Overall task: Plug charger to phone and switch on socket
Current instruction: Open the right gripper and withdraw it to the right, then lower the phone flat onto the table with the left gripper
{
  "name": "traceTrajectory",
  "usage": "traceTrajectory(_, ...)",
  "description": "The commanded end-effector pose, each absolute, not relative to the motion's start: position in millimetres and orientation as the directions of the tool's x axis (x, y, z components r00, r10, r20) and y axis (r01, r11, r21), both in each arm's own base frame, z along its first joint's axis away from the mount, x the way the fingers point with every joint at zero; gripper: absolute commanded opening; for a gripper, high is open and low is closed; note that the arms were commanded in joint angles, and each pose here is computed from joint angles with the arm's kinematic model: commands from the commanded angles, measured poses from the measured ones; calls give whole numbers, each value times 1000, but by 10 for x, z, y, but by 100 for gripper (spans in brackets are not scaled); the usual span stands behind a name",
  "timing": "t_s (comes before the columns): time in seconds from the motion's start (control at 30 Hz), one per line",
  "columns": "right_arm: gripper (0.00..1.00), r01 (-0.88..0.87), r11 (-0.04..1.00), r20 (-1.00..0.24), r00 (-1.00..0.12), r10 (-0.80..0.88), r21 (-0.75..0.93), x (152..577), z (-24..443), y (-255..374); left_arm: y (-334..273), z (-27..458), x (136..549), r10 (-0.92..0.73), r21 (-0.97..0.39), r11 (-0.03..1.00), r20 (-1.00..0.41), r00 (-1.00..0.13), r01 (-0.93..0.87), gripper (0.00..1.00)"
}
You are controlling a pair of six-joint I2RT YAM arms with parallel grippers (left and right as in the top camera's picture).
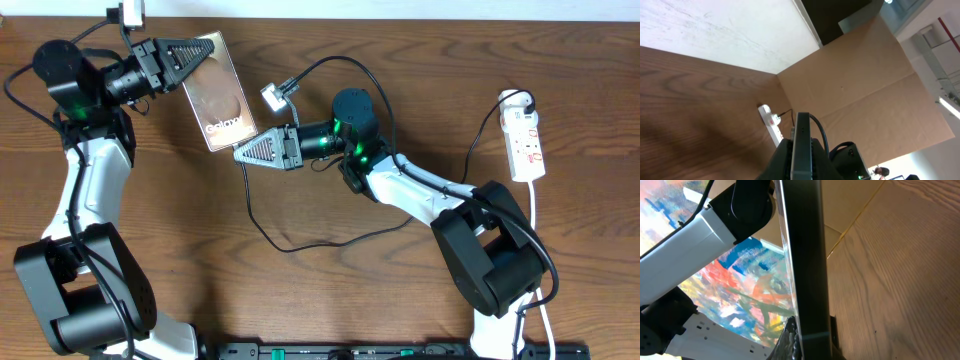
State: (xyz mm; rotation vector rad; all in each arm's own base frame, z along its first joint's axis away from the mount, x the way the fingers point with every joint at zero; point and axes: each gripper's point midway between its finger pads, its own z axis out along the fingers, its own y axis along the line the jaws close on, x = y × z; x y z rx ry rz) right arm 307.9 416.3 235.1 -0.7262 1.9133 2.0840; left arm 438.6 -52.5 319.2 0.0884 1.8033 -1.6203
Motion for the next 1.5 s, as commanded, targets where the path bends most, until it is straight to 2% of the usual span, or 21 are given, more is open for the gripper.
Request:
traceTrajectory(0.0, 1, -502, -78, -505, -863, -25, 862, 3378, 2436, 4164, -652, 3203, 4150, -271, -830, 171, -558, -785, 531, 7)
traceTrajectory(0.07, 1, -502, -78, -505, -863, -26, 862, 3376, 2435, 4164, -651, 3204, 4151, -272, -830, 171, -558, -784, 531, 7)
traceTrajectory(0.1, 10, -502, -80, -505, -863, -30, 861, 3369, 2435, 4164, -651, 3204, 4152, -272, -830, 171, -558, -784, 531, 7)
traceTrajectory(0.13, 24, -501, -82, -505, -862, -34, 861, 3362, 2434, 4163, -650, 3204, 4156, -274, -830, 172, -558, -783, 530, 8)
traceTrajectory(0.17, 49, -501, -84, -505, -862, -39, 861, 3352, 2433, 4162, -649, 3205, 4157, -275, -830, 173, -558, -783, 530, 7)
traceTrajectory(0.2, 80, -501, -89, -506, -861, -49, 861, 3332, 2431, 4161, -643, 3207, 4169, -282, -830, 176, -558, -780, 530, 8)
traceTrajectory(0.27, 99, -501, -97, -508, -859, -65, 860, 3302, 2429, 4158, -635, 3211, 4194, -295, -830, 182, -558, -776, 528, 7)
traceTrajectory(0.47, 99, -500, -104, -509, -857, -83, 860, 3304, 2423, 4104, -609, 3211, 4196, -298, -826, 187, -563, -771, 532, 7)
traceTrajectory(0.67, 99, -502, -65, -504, -863, -22, 862, 3593, 2415, 3856, -442, 3201, 4166, -306, -833, 193, -553, -775, 518, 7)
traceTrajectory(0.73, 99, -464, -21, -464, -886, 0, 886, 3753, 2326, 3709, -345, 3201, 4175, -324, -834, 205, -551, -769, 512, 7)
traceTrajectory(0.83, 99, -368, 90, -370, -929, 12, 926, 3926, 2004, 3520, -257, 3201, 4181, -341, -837, 213, -547, -765, 503, 8)
traceTrajectory(0.9, 99, -263, 228, -277, -960, 32, 937, 4009, 1603, 3355, -240, 3201, 4183, -345, -837, 216, -547, -763, 503, 7)
traceTrajectory(1.0, 99, -141, 429, -191, -979, 75, 892, 4027, 1088, 3123, -237, 3203, 4193, -349, -835, 219, -550, -759, 504, 7)
traceTrajectory(1.1, 99, -72, 573, -148, -985, 88, 816, 3958, 748, 2900, -230, 3206, 4206, -349, -816, 234, -578, -738, 528, 7)
traceTrajectory(1.3, 99, -41, 762, -194, -975, 112, 646, 3913, 605, 2519, -251, 3129, 4194, -329, -776, 256, -631, -703, 576, 7)
traceTrajectory(1.47, 99, -26, 842, -261, -955, 137, 538, 3921, 760, 2261, -265, 2810, 4206, -376, -812, 265, -584, -720, 520, 7)
